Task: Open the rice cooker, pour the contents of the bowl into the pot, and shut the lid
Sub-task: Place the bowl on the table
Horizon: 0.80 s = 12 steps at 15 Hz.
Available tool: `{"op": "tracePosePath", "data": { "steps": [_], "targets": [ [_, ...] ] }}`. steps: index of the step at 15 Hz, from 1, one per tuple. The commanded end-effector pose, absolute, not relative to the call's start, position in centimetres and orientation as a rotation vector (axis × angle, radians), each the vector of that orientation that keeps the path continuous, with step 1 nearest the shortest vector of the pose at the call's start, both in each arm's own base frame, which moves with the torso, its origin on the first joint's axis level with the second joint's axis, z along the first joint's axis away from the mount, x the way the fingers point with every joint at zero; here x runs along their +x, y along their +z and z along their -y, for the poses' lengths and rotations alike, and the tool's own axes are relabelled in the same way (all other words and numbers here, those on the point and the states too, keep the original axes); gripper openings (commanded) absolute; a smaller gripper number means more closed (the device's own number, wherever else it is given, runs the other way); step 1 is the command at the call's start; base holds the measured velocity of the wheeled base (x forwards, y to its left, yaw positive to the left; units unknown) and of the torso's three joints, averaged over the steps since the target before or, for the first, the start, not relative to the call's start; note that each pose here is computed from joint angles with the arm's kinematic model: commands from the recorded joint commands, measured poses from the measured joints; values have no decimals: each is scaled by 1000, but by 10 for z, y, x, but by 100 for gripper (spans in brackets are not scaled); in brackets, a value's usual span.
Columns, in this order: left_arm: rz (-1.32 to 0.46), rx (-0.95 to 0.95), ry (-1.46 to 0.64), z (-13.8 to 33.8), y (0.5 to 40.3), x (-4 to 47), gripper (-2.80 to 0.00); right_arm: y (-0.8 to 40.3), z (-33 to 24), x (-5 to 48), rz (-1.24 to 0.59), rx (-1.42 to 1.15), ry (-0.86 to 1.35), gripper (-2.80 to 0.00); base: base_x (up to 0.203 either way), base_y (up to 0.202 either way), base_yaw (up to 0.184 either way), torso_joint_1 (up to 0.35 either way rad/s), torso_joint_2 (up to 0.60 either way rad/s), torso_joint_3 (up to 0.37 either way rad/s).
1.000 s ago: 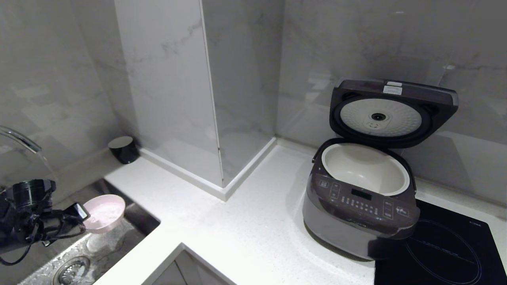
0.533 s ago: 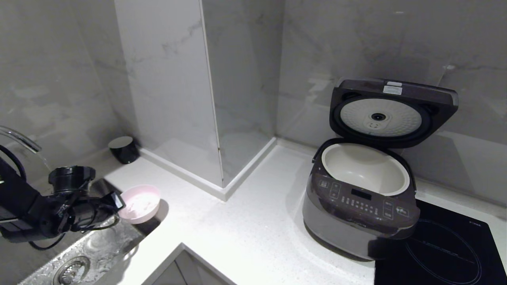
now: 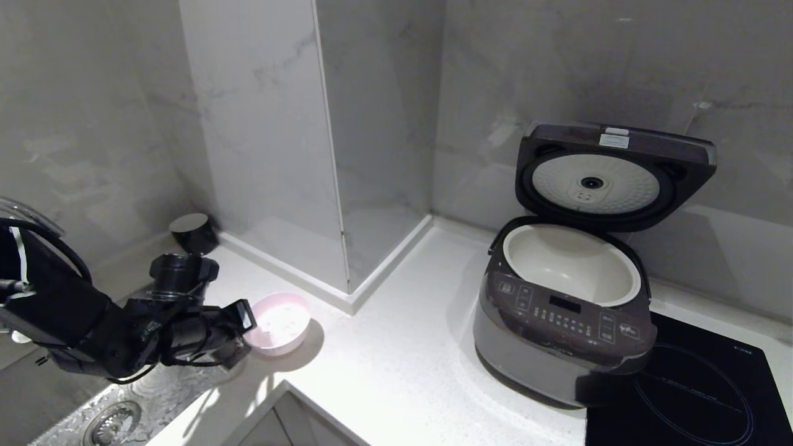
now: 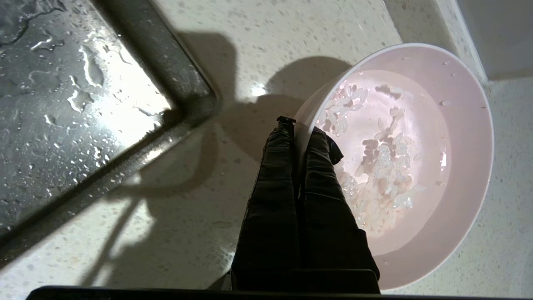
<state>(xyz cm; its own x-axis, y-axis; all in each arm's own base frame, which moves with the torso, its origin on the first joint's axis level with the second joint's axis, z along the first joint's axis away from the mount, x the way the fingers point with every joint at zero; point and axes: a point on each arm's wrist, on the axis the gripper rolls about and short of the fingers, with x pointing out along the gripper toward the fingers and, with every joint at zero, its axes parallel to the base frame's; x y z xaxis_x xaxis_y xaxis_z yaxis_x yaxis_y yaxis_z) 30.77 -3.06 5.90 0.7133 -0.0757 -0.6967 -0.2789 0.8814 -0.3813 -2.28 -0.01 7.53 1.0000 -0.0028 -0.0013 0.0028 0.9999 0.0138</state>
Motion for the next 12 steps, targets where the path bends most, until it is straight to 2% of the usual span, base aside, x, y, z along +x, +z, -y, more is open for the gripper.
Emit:
{"op": "tracePosePath", "data": {
  "steps": [1,7,12],
  "targets": [
    [-786,-475,86,44,58,305,-280,75,0,-23,0,14,-3,-280,0,0,0,0,0,0],
    [-812,-382,16,106,44,303,-280,75,0,-23,-1,14,-3,-280,0,0,0,0,0,0],
    [-828,-338,-40,141,32,309,-280,75,0,-23,-1,14,-3,-280,0,0,0,0,0,0]
  ]
}}
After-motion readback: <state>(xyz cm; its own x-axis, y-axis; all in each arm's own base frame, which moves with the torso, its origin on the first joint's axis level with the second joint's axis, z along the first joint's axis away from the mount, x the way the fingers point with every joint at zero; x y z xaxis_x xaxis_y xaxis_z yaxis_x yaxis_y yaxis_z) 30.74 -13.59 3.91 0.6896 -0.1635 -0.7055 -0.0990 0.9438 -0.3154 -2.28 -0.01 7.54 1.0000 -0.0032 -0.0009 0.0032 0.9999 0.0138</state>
